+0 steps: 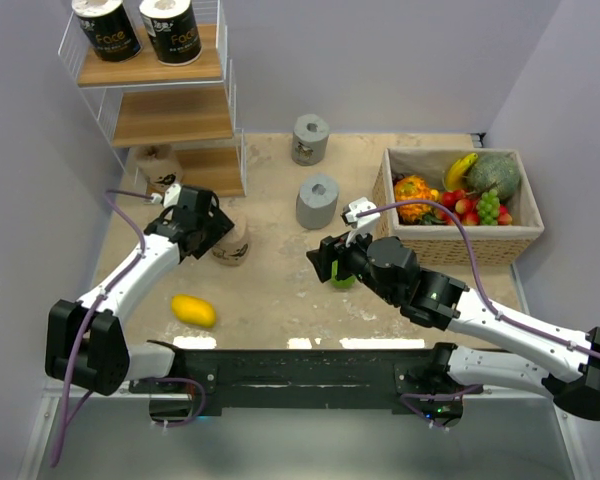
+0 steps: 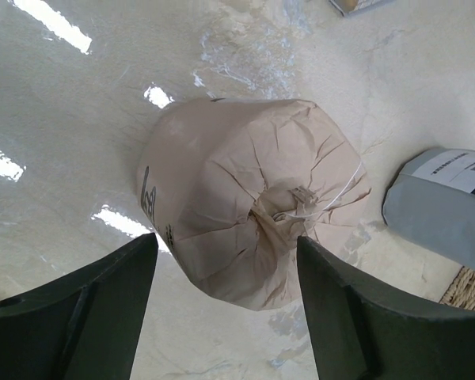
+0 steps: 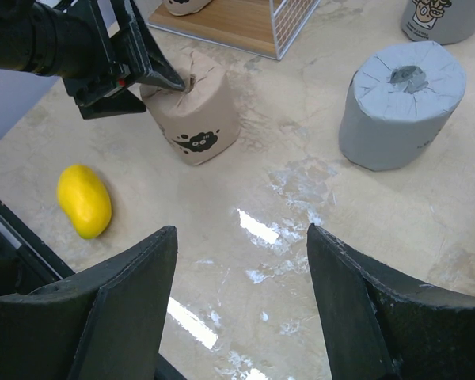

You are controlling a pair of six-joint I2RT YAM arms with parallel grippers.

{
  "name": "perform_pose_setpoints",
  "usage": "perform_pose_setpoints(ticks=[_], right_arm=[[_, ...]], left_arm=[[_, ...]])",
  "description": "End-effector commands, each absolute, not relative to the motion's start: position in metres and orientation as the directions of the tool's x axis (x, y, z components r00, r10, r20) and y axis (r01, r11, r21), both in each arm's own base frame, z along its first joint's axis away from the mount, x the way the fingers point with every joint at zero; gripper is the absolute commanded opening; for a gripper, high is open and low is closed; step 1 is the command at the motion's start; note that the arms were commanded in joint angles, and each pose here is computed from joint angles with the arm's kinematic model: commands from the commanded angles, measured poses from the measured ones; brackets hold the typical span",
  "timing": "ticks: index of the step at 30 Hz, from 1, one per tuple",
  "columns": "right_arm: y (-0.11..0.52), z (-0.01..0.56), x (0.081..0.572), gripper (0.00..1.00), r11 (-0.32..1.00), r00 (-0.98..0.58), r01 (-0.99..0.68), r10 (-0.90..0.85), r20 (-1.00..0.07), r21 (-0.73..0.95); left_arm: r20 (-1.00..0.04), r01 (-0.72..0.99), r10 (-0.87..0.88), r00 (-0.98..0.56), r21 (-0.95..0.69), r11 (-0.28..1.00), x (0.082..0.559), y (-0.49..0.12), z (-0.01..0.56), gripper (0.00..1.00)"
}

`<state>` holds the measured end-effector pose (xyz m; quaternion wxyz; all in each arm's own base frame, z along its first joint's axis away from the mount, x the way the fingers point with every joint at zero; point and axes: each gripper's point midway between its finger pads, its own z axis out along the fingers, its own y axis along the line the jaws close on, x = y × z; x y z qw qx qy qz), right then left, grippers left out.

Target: Place and organize the paper towels onto the shelf

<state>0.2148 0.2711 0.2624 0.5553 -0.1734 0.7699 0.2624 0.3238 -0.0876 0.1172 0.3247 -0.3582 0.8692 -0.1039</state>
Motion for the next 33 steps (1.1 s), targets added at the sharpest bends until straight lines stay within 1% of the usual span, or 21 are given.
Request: perform_pose_setpoints(ticks=[1,5,10,15,17,18,24,29,33], right_arm=[[0.271,0.272,0.218,0.7,0.808,-0.305,-0.546,0.052,-0.951,0.22],[0.271,0.274,0.218,0.7,0.808,-0.305,-0.546,0.054,-0.951,0.221],[0.27,0.279,0.218,0.7,0.806,-0.296,-0.547,0.063,-0.953,0.223],[0.269,0.277,0.217,0.7,0.807,-0.299,-0.547,0.06,-0.952,0.223],[0.269,0.278,0.217,0.7,0.806,-0.298,-0.546,0.068,-0.952,0.228],[0.269,0.278,0.217,0.7,0.805,-0.298,-0.548,0.069,-0.952,0.229],[0.268,0.283,0.217,0.7,0.806,-0.291,-0.548,0.068,-0.954,0.225],[0.267,0.284,0.216,0.7,0.804,-0.294,-0.548,0.073,-0.953,0.23],[0.264,0.288,0.215,0.7,0.804,-0.288,-0.546,0.081,-0.954,0.234]], left_arm=[[-0.532,-0.586,-0.704,-0.471,-0.408,0.7,0.332,-0.077,0.134,0.77],[-0.531,-0.584,-0.705,-0.471,-0.412,0.7,0.333,-0.078,0.13,0.77],[-0.507,-0.58,-0.701,-0.502,-0.404,0.708,0.332,-0.084,0.117,0.73],[-0.505,-0.574,-0.69,-0.518,-0.393,0.719,0.331,-0.085,0.106,0.61],[-0.501,-0.572,-0.692,-0.52,-0.398,0.718,0.332,-0.086,0.106,0.58],[-0.499,-0.572,-0.693,-0.52,-0.399,0.717,0.332,-0.086,0.106,0.54],[-0.506,-0.573,-0.696,-0.51,-0.404,0.713,0.334,-0.086,0.109,0.44],[-0.53,-0.589,-0.697,-0.483,-0.392,0.707,0.338,-0.078,0.121,0.4],[-0.535,-0.612,-0.727,-0.431,-0.419,0.671,0.347,-0.06,0.131,0.4]])
